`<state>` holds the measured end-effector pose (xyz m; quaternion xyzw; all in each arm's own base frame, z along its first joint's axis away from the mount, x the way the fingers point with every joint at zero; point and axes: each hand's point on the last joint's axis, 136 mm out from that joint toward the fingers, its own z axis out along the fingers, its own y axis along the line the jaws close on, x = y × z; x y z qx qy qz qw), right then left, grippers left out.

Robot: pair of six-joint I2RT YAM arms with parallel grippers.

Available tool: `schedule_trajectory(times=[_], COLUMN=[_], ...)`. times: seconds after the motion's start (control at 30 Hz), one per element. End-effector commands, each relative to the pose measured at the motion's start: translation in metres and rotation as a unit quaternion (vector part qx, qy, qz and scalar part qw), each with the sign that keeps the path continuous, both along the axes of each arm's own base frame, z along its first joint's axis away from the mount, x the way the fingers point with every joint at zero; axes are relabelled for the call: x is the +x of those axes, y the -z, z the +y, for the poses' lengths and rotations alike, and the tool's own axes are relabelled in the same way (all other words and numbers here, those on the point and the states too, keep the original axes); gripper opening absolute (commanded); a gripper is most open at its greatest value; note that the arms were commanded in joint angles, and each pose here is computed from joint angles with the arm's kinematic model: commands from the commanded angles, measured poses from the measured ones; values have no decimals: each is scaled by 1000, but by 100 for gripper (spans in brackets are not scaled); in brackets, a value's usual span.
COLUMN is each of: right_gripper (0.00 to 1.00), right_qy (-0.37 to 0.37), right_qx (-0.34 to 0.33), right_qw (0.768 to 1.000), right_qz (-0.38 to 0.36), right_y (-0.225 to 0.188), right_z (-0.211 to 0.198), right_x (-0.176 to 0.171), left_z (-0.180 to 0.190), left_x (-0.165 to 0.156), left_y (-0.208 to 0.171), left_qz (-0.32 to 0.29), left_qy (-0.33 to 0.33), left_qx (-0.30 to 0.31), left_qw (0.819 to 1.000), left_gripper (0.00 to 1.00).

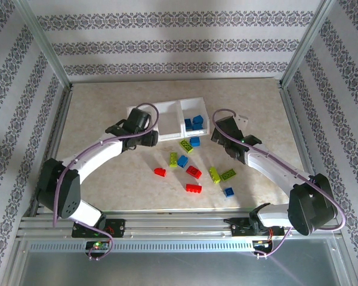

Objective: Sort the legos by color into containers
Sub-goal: Pick up the lego from the middle-left of the table.

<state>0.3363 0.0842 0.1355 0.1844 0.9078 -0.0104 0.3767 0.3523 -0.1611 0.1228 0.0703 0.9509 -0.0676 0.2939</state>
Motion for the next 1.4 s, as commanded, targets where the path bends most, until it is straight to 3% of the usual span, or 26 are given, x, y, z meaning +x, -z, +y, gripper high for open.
schedule_trajectory(times=[0.0, 0.2, 0.37, 0.83, 1.37], right_gripper=[98, 98, 98, 98, 98], right_qy=[16, 13, 15, 16, 17], right_qx=[-3, -2, 3, 3, 2], right_qw=[1000, 1000, 1000, 1000, 1000], right_qz=[-15, -18, -17, -21, -19], right_y=[-7, -10, -9, -9, -8], right_z=[-4, -3, -1, -3, -3], right_x=[-1, 1, 2, 0, 1], left_z=[-12, -37, -50, -61, -54], left_x=[-55, -102, -112, -108, -100], left_y=[28, 48, 69, 96, 93], left_qz=[87, 127, 153, 175, 158], left_qy=[24, 71, 92, 96, 83], left_qx=[-7, -4, 13, 12, 36], left_qw=[996, 989, 984, 980, 983], left_gripper=[72, 79, 84, 74, 52])
